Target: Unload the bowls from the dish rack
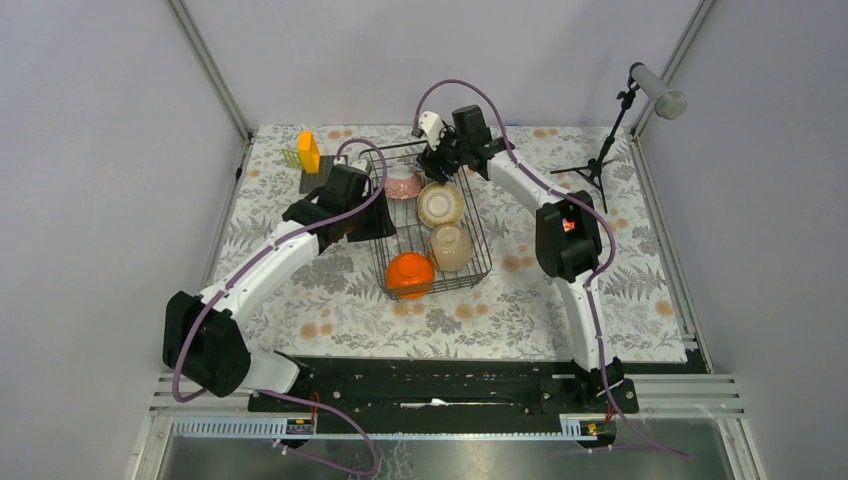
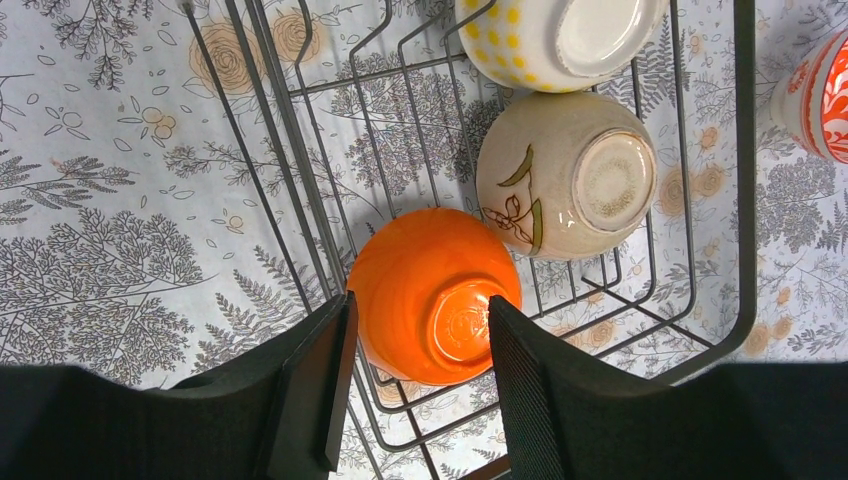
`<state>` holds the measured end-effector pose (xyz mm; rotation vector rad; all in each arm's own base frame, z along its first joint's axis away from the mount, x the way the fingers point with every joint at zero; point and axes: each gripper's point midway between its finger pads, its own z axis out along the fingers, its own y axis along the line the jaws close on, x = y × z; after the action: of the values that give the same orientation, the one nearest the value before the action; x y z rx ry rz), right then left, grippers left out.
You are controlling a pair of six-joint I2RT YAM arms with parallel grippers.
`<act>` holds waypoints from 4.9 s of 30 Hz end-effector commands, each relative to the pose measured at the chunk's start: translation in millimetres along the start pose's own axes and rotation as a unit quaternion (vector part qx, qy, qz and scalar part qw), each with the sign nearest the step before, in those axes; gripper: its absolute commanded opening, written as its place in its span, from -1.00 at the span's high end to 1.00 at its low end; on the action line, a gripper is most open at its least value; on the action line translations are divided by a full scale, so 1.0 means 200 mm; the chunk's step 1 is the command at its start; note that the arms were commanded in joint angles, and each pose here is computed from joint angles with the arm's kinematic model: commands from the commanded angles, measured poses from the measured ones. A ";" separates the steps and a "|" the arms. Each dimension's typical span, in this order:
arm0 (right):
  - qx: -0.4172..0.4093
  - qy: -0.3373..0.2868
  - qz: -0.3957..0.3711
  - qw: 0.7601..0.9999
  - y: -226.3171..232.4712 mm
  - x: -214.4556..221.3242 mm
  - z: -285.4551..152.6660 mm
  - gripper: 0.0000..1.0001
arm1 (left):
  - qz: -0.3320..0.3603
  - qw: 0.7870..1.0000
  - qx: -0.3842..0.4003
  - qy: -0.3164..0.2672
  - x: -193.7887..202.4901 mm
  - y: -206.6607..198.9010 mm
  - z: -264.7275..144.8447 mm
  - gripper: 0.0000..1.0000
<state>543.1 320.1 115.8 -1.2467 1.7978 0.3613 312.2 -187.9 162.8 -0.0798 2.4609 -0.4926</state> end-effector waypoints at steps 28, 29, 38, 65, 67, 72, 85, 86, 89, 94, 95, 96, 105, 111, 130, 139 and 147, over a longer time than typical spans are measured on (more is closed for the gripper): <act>0.152 -0.122 0.004 0.981 -0.13 -0.61 -0.47 0.40 | 0.005 0.998 0.008 -0.054 -0.09 -0.03 -0.14 -0.13; 0.154 -0.117 0.014 0.981 -0.12 -0.59 -0.48 0.42 | 0.004 0.998 0.008 -0.054 -0.09 -0.03 -0.15 -0.12; 0.147 -0.119 0.088 0.978 -0.03 -0.55 -0.58 0.61 | -0.004 0.998 0.011 -0.054 -0.07 -0.04 -0.15 -0.13; -0.011 -0.185 0.358 0.915 0.23 -0.80 -0.77 0.76 | -0.058 0.989 0.090 -0.102 -0.32 -0.23 -0.15 -0.24; -0.032 -0.189 0.383 0.904 0.25 -0.81 -0.80 0.76 | -0.069 0.987 0.096 -0.108 -0.35 -0.23 -0.14 -0.32; -0.069 -0.201 0.428 0.878 0.30 -0.85 -0.90 0.77 | -0.087 0.981 0.119 -0.127 -0.46 -0.23 -0.13 -0.41; -0.191 -0.233 0.532 0.792 0.33 -0.96 -1.05 0.84 | -0.090 0.953 0.235 -0.169 -0.64 -0.34 -0.23 -0.70; -0.197 -0.239 0.530 0.789 0.34 -0.97 -1.05 0.84 | -0.090 0.952 0.237 -0.171 -0.65 -0.35 -0.23 -0.68; -0.210 -0.241 0.540 0.779 0.35 -0.98 -1.06 0.84 | -0.089 0.950 0.247 -0.170 -0.67 -0.37 -0.23 -0.60; -0.227 -0.241 0.553 0.765 0.36 -0.98 -1.06 0.83 | -0.088 0.955 0.239 -0.151 -0.67 -0.37 -0.18 -0.24; -0.229 -0.241 0.555 0.762 0.37 -0.98 -1.06 0.82 | -0.088 0.956 0.237 -0.147 -0.66 -0.37 -0.17 -0.15; -0.232 -0.242 0.556 0.760 0.37 -0.99 -1.06 0.82 | -0.088 0.957 0.236 -0.145 -0.66 -0.37 -0.17 -0.07; -0.225 -0.238 0.556 0.764 0.40 -0.94 -1.08 0.23 | -0.095 0.959 0.224 -0.144 -0.69 -0.36 -0.16 1.00; -0.150 -0.228 0.535 0.799 0.36 -0.85 -1.08 -0.46 | -0.099 0.968 0.175 -0.152 -0.68 -0.28 -0.19 1.00; 0.082 -0.128 0.591 0.792 0.08 -0.54 -1.10 -0.99 | -0.296 0.918 -0.129 -0.231 -0.49 0.46 -0.47 1.00; 0.188 -0.038 0.617 0.763 0.03 -0.28 -1.12 -0.99 | -0.413 0.865 -0.213 -0.188 -0.32 0.81 -0.39 1.00; 0.185 -0.019 0.576 0.796 0.11 -0.19 -1.23 -0.99 | -0.449 0.844 -0.258 -0.143 -0.16 0.94 -0.23 1.00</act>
<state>424.9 208.7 262.4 0.3577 2.2840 0.6767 315.8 -0.2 152.6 -1.3870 2.1190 -0.1349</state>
